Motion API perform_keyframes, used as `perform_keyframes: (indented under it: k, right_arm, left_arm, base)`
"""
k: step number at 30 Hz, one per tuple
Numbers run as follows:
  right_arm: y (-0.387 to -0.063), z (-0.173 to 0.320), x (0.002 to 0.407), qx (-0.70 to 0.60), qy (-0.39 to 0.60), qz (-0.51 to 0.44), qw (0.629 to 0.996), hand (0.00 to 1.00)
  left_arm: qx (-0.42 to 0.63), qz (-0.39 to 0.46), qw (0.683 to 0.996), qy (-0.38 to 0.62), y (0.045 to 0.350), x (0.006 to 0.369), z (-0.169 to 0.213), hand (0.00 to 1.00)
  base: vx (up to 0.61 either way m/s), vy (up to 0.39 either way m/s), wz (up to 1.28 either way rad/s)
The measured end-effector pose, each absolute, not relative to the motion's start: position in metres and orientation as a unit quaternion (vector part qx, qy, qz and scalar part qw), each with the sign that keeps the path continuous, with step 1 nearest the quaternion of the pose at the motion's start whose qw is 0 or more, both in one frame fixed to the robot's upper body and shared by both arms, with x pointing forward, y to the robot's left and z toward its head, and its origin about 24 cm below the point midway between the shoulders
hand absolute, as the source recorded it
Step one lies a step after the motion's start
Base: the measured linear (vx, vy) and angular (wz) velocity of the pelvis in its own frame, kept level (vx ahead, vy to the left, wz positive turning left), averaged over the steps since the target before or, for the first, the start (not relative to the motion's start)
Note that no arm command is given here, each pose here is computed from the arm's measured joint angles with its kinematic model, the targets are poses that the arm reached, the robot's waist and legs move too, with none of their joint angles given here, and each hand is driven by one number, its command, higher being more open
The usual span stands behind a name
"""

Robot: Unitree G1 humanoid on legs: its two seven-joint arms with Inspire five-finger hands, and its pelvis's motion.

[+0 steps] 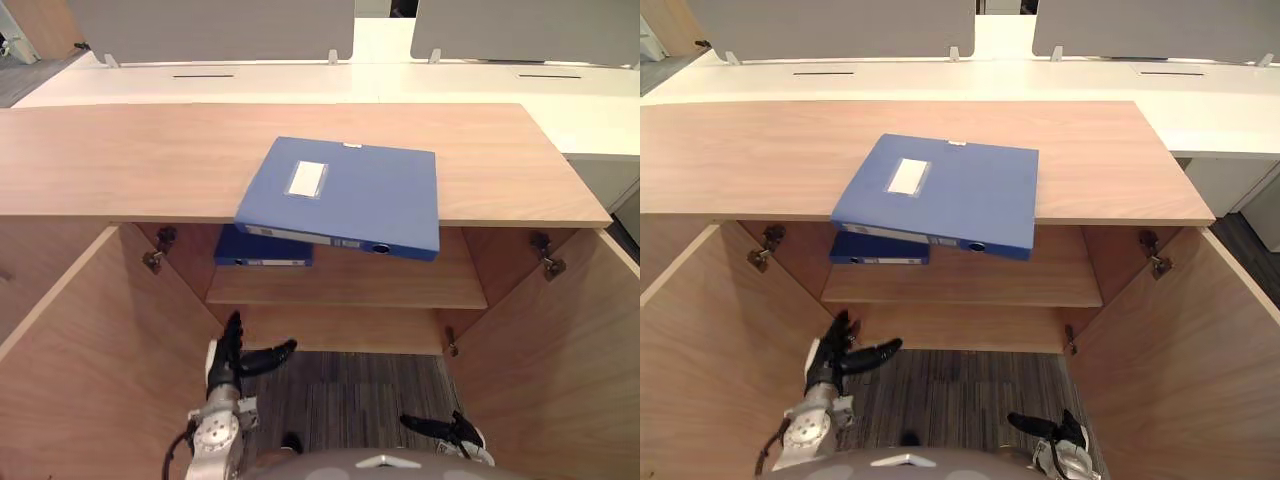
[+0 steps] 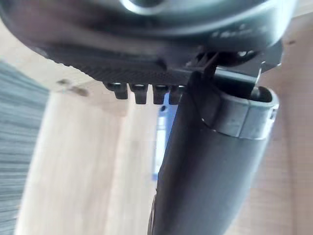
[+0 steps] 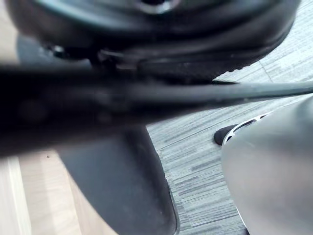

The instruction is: Walk over to the cabinet, pick up the folder, carry it to the office cabinet, place the folder inside the office cabinet, then close the office cabinet door

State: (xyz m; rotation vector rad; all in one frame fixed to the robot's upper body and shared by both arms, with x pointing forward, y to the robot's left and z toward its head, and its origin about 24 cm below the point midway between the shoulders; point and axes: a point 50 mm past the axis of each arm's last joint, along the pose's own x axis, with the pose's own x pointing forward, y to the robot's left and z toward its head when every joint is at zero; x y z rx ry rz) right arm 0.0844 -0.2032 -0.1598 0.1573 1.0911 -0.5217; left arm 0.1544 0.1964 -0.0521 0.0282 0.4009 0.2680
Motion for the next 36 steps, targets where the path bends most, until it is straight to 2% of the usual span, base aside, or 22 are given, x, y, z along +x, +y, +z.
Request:
perform_keyframes:
  k: [5,12,24,36]
  right_arm:
    - [-0.203,-0.16,0.082,0.075,0.515,-0.243,0.819,1.0]
    - [-0.202,-0.162,0.077,0.075,0.523,-0.241,0.814,1.0]
    - [-0.214,-0.165,0.066,0.053,0.544,-0.237,0.803,1.0]
    - [-0.222,-0.169,0.042,0.032,0.578,-0.231,0.782,1.0]
  left_arm:
    - [0.036,0.129,0.988,0.077,0.199,0.172,-0.006,1.0]
    - [0.045,0.144,0.988,-0.023,0.198,0.18,0.037,1.0]
    - [0.196,0.192,0.954,-0.121,0.223,0.17,0.085,1.0]
    - [0.285,0.107,0.931,-0.203,0.216,0.18,0.117,1.0]
  base:
    - [0.02,-0.006,0.02]
    - [0.03,-0.013,0.08]
    - [-0.04,-0.007,0.0]
    - [-0.01,-0.014,0.03]
